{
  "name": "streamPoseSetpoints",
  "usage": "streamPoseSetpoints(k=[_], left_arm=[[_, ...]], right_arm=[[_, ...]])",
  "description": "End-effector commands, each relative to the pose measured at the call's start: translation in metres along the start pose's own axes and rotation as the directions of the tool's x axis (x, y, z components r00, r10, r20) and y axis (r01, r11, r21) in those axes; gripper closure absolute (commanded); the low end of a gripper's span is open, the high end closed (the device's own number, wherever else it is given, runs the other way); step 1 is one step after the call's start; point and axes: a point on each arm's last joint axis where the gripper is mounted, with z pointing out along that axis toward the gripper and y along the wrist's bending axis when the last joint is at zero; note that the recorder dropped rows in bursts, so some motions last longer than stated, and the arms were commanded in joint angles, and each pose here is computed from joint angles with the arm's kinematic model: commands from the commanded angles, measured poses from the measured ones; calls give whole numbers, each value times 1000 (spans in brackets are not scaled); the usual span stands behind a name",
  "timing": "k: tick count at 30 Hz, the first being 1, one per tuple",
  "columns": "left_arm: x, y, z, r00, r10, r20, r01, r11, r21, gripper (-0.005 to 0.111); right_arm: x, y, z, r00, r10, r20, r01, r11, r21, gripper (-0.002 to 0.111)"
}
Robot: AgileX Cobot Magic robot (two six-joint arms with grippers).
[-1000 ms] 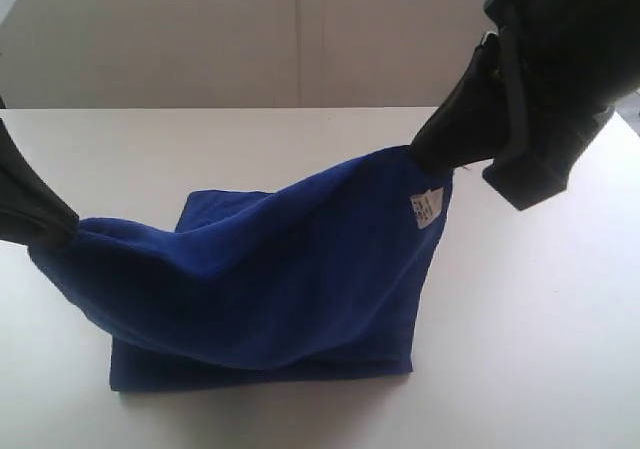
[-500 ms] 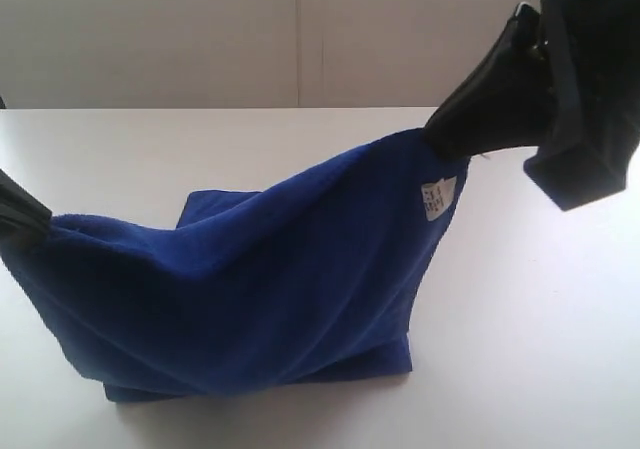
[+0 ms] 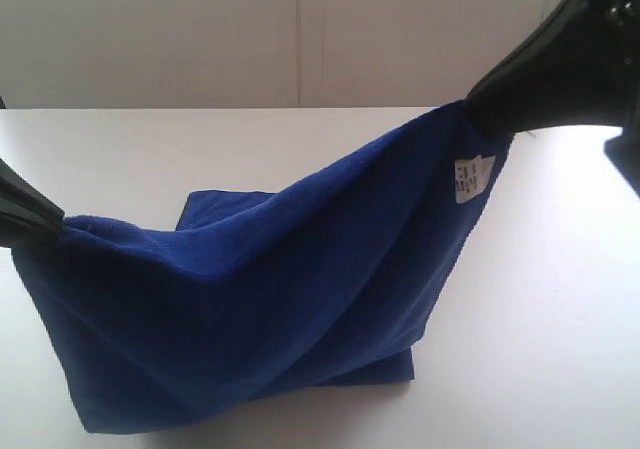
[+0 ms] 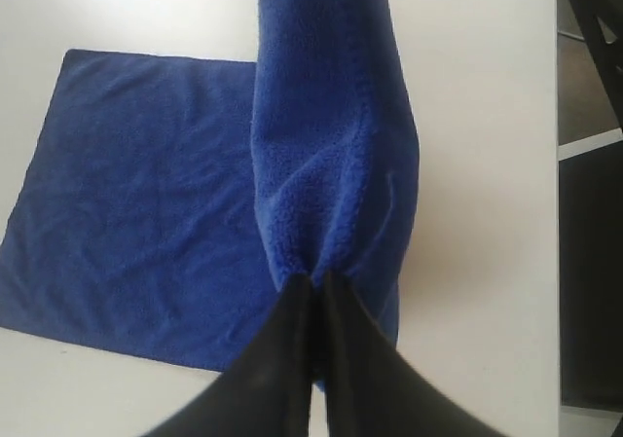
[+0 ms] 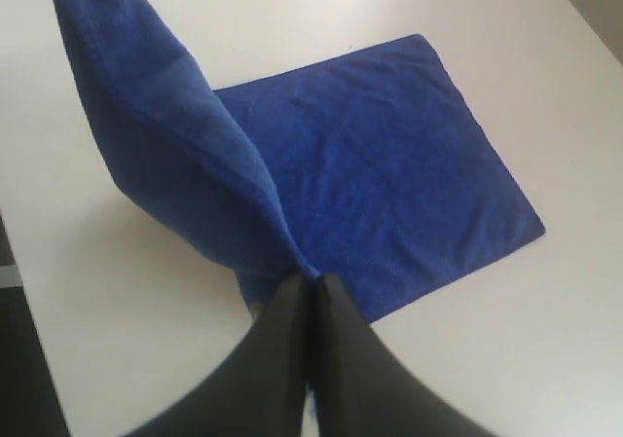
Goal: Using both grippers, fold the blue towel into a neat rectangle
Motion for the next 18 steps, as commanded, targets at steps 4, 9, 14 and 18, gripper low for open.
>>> streamPoseSetpoints(k=[4, 9, 14, 18], left_arm=[[1, -11, -1, 1000, 3, -7, -2, 996, 94, 107], [2, -11, -1, 1000, 2, -20, 0, 996, 87, 107], [6, -22, -16, 998, 10, -60, -9, 1000, 10, 107], [7, -24, -17, 997, -23, -71, 22, 1000, -4, 107]], right_arm=[[2, 6, -11, 996, 78, 37, -79, 997, 5, 108], [5, 10, -18, 991, 121, 54, -122, 992, 8, 108], [18, 13, -8, 990, 138, 10, -138, 990, -6, 108], [21, 13, -4, 990, 142, -9, -142, 990, -7, 108]])
